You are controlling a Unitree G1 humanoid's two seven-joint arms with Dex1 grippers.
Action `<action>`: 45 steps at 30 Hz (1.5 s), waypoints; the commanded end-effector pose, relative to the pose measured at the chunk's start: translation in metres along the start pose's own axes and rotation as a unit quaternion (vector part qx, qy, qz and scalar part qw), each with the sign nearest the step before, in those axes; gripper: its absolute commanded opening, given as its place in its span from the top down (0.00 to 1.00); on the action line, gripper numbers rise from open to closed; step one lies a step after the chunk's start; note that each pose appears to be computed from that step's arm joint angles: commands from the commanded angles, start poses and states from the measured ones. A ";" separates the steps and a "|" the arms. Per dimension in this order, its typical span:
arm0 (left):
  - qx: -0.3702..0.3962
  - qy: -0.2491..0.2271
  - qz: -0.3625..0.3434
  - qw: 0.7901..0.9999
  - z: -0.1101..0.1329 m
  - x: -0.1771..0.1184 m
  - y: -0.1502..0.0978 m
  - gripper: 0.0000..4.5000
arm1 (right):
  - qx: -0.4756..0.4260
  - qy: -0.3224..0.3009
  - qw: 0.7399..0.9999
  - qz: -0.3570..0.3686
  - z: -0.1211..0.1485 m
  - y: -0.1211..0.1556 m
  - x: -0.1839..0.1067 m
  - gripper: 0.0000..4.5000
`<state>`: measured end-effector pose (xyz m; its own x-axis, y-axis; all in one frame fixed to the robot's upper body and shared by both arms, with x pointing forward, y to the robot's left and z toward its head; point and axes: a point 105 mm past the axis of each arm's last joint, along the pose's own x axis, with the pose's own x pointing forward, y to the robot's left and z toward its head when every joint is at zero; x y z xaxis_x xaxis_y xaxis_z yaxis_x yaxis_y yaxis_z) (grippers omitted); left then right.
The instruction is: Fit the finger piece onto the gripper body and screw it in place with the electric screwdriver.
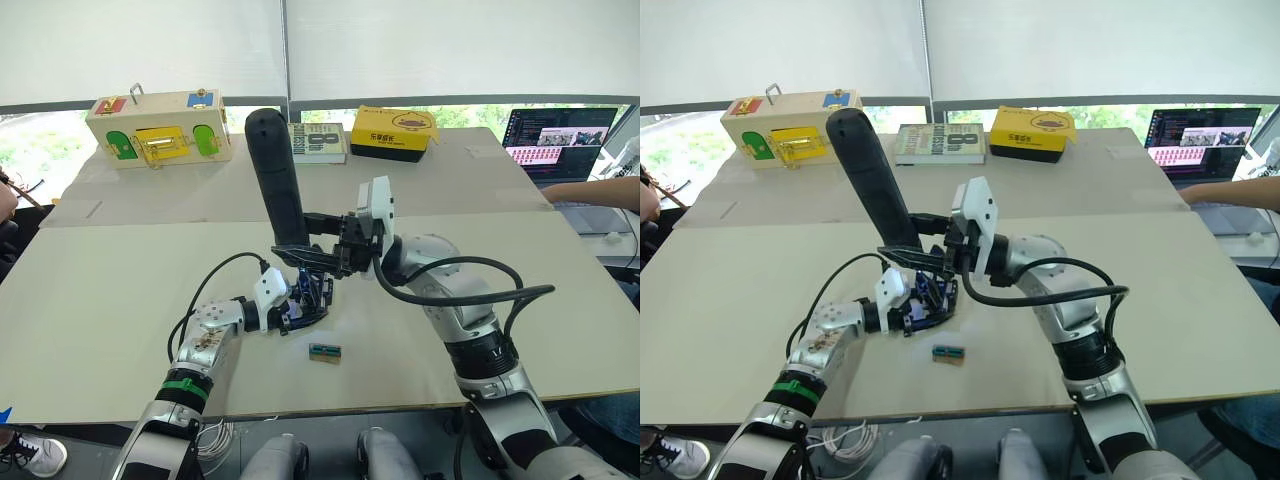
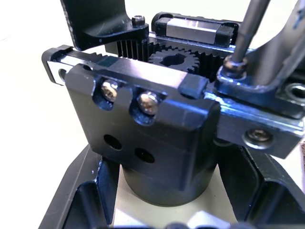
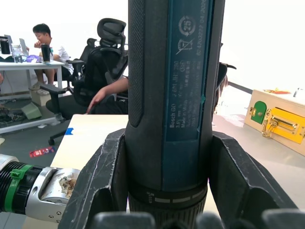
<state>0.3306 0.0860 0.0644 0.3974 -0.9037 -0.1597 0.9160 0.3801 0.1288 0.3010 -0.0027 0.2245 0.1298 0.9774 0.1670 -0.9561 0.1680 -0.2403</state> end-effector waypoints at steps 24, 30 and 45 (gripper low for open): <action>-0.016 0.027 0.000 1.000 -0.015 0.003 -0.005 0.46 | -0.038 -0.153 0.985 0.067 0.087 0.011 -0.010 0.57; -0.024 0.024 0.011 0.999 -0.015 0.002 -0.003 0.46 | -0.045 -0.157 0.983 0.086 0.096 0.018 -0.011 0.57; -0.042 0.025 0.022 0.999 -0.019 -0.030 -0.001 0.01 | -0.041 -0.112 0.989 0.085 0.121 0.035 -0.052 0.57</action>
<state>0.3248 0.0983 0.0635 0.4168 -0.8947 -0.1610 0.9085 0.4040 0.1067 0.2388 -0.0538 0.3119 -0.0908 0.9505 0.2973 -0.9471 0.0099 -0.3209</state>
